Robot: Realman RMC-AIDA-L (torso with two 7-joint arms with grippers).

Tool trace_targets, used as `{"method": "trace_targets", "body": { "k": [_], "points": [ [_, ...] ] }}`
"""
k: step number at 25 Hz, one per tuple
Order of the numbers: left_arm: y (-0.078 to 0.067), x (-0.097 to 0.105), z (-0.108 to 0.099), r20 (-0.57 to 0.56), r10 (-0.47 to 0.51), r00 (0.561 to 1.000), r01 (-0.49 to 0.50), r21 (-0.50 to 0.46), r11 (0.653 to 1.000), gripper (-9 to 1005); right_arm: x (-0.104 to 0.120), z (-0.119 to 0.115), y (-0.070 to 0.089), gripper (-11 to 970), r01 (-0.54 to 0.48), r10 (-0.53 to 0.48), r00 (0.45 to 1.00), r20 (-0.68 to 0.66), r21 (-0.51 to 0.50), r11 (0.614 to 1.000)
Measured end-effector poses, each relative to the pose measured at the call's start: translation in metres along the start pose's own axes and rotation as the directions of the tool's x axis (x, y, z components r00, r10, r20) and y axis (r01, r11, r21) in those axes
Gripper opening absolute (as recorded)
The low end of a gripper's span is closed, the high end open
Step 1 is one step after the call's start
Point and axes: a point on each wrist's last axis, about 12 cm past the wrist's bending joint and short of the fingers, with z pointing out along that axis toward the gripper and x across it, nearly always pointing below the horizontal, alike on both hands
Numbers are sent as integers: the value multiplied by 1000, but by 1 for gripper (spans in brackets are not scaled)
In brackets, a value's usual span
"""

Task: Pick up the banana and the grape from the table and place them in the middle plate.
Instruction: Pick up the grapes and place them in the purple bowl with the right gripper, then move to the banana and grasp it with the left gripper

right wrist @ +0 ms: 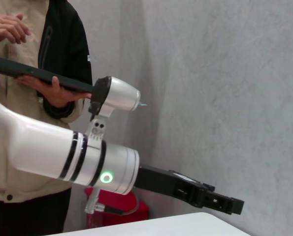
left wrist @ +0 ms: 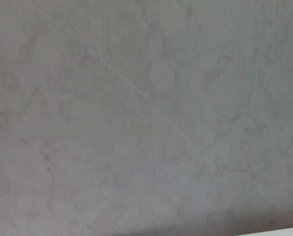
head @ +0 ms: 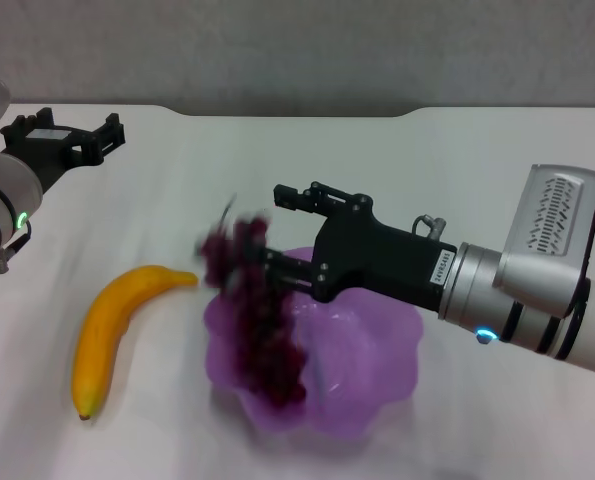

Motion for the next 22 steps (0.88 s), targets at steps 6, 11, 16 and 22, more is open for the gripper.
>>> {"method": "trace_targets", "body": {
  "k": [6, 11, 16, 22],
  "points": [
    [1, 0, 0, 0, -1, 1000, 1, -3, 1000, 877, 0, -1, 4, 773, 10, -10, 1000, 15, -15, 1000],
    [0, 0, 0, -2, 1, 1000, -1, 0, 1000, 877, 0, -2, 1, 871, 10, -10, 1000, 13, -4, 1000],
    [0, 2, -1, -5, 2, 1000, -2, 0, 1000, 877, -4, -13, -14, 888, 1, -4, 999, 38, 82, 997],
    [2, 4, -1, -12, 2, 1000, -2, -7, 1000, 877, -8, -51, -50, 884, -3, -25, 996, 83, 323, 946]
  ]
}}
